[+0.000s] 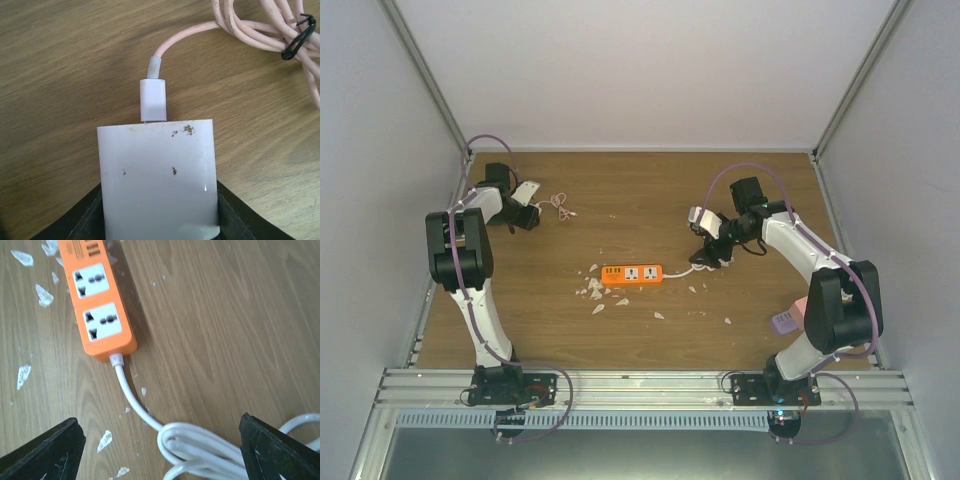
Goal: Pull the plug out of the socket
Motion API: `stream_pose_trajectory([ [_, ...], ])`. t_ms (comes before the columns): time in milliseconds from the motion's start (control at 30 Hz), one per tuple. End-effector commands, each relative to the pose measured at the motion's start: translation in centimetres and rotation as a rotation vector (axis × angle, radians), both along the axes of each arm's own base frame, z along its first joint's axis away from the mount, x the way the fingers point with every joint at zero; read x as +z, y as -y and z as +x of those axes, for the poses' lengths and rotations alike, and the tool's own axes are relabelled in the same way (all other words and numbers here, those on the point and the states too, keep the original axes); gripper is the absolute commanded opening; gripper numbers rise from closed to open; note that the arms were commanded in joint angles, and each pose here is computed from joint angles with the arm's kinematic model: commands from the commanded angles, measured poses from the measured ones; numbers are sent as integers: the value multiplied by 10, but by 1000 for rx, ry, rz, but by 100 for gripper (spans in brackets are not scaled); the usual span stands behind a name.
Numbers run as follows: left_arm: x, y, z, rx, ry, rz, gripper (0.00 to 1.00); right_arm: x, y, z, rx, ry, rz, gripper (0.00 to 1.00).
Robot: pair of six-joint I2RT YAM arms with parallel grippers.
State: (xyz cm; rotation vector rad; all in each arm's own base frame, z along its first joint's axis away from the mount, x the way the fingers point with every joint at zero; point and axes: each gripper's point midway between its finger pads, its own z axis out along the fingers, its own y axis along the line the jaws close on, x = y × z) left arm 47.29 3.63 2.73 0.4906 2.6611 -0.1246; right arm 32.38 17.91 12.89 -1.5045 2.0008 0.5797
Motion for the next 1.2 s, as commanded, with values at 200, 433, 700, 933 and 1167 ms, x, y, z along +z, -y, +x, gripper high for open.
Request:
stream_pose_trajectory([
  [200, 0, -4, -1, 13, -15, 4, 62, -38, 18, -13, 111, 22, -209, 83],
  [433, 16, 0, -2, -5, 14, -6, 79, -50, 11, -12, 161, 46, -265, 81],
  [700, 70, 26, 4, -101, 155, 4, 94, -78, 5, -10, 193, 41, -349, 77],
  [933, 116, 69, 4, -194, 261, -4, 99, -94, 14, -6, 259, 42, -426, 75],
  [1167, 142, 120, -9, -293, 320, -38, 99, -112, 30, 19, 231, 60, -499, 68],
])
